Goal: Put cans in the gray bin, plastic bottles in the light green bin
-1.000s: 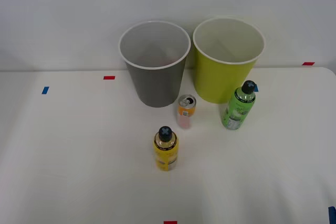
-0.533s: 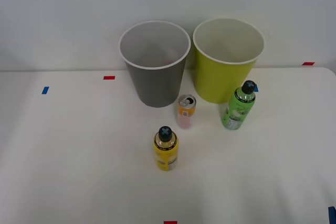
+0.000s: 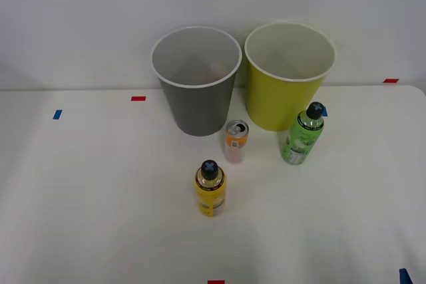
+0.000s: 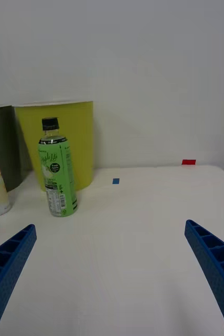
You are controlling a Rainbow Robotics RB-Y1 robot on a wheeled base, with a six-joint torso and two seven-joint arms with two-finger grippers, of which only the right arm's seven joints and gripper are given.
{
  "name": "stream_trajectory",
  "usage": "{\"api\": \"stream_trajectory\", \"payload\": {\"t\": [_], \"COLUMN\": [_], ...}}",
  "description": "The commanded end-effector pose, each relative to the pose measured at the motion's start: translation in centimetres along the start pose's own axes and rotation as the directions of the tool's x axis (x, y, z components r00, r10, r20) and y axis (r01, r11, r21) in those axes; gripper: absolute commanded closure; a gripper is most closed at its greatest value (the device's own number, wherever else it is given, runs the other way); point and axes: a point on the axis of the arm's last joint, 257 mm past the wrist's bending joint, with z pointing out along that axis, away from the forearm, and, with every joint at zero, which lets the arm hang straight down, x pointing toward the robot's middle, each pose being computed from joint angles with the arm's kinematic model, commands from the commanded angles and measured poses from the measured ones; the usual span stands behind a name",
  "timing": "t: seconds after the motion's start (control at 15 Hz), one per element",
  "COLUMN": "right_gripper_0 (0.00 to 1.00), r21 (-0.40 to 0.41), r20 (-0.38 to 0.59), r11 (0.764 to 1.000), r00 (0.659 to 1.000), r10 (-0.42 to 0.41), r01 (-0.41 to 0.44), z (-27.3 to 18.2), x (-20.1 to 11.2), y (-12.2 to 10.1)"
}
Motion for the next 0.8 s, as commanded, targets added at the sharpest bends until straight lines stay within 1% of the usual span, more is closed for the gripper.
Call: {"api": "stream_trajectory", "payload": {"t": [0.07,0.2,0.33,0.4,0.47,0.6,0.8], "right_gripper_0": [0.02,0.02,0.02,0.02,0.02,0.02,0.02], "r21": [0.009,0.027,0.021,0.025,0.002,-0.029,-0.041], "r20": [-0.003,-0.006,0.009,0.016,0.033,0.043,0.029], "r11": [0.998,0.998,0.998,0.999,1.000,1.000,0.999], "r00": [0.998,0.998,0.998,0.999,0.999,0.999,1.000], "r10": [-0.057,-0.063,-0.058,-0.035,-0.010,-0.003,0.005], "r01": [0.057,0.064,0.058,0.035,0.010,0.004,-0.004], "z": [-0.1,-0.1,1.3,1.9,2.9,4.4,7.4], "x": [0.7,1.1,1.5,1.7,1.5,1.5,2.5], "y": [1.6,2.5,3.5,3.8,4.3,4.4,4.5]}}
